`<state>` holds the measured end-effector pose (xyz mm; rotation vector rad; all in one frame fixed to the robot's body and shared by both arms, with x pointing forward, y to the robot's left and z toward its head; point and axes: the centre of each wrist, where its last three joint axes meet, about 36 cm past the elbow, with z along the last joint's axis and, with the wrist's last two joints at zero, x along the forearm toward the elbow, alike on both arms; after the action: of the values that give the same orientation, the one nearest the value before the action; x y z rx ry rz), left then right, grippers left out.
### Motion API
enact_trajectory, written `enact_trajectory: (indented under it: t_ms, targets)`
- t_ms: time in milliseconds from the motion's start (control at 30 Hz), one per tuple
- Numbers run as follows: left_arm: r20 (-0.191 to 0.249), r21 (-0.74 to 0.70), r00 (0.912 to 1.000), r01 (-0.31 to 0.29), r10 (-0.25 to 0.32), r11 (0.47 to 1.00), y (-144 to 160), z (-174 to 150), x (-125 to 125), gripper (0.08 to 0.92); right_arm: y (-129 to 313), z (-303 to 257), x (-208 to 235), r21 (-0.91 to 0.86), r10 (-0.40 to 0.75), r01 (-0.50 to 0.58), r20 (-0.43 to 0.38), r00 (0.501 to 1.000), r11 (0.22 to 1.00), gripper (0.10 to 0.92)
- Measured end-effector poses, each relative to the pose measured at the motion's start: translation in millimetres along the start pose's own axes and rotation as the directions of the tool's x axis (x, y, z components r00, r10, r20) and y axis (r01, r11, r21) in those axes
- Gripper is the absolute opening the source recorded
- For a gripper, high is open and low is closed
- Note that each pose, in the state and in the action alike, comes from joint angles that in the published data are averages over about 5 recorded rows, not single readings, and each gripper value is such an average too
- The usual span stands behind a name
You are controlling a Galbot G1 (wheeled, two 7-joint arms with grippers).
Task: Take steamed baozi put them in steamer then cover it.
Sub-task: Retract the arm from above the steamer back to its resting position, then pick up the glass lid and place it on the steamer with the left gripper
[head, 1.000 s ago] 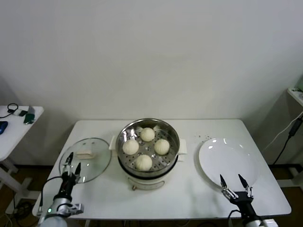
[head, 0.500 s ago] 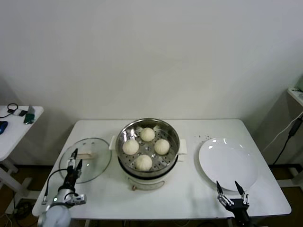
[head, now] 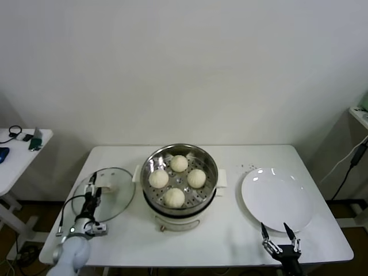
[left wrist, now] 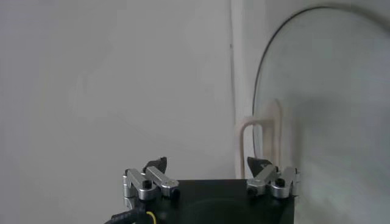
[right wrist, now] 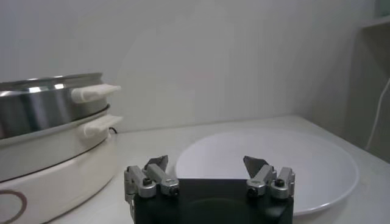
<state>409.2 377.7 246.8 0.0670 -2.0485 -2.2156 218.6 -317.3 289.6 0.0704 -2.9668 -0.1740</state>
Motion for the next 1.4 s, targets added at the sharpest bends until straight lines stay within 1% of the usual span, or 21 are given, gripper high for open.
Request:
enact_trajectory:
  t_ms: [233,333,667,900,1033,1100,1233,1400]
  targets:
    - [-0.011,-0.008,0.9998,-0.018,0.018,1.000,-3.9,0.0,-6.4,0.815,2.2,-2.0,-0.6,0.001,-0.002,0.002,0.008,1.000,1.000,0.823]
    - [-0.015,-0.012,0.9994,-0.030,0.030,0.999,-6.5,0.5,-6.8,0.761,3.2,-3.6,-1.6,0.002,-0.003,0.003,0.014,1.000,1.000,0.823]
    - [-0.024,-0.009,0.9990,-0.037,0.037,0.999,-7.8,-5.0,-11.9,0.476,3.8,-6.2,-3.4,0.006,-0.006,0.006,0.023,1.000,1.000,0.823]
    - [-0.030,-0.009,0.9983,-0.051,0.050,0.999,-7.9,-7.3,-10.3,0.268,1.8,-5.6,-3.1,0.006,-0.002,0.001,0.025,1.000,1.000,0.823]
    - [-0.039,-0.001,0.9981,-0.047,0.047,0.999,-4.9,-6.2,-9.5,0.166,1.6,-5.0,-3.3,0.006,0.000,-0.001,0.028,1.000,1.000,0.823]
    - [-0.044,0.004,0.9981,-0.043,0.043,0.999,-1.8,-4.5,-9.5,0.142,1.6,-5.2,-3.7,0.006,0.001,-0.001,0.030,1.000,1.000,0.823]
    - [-0.052,0.020,0.9981,-0.031,0.032,0.999,8.5,0.5,-10.3,0.139,1.0,-5.5,-4.3,0.006,0.004,-0.004,0.035,0.999,1.000,0.823]
    - [-0.063,0.053,0.9980,0.000,0.003,0.999,33.0,8.6,-12.1,0.139,-1.5,-4.3,-3.8,0.011,0.013,-0.013,0.037,0.999,1.000,0.823]
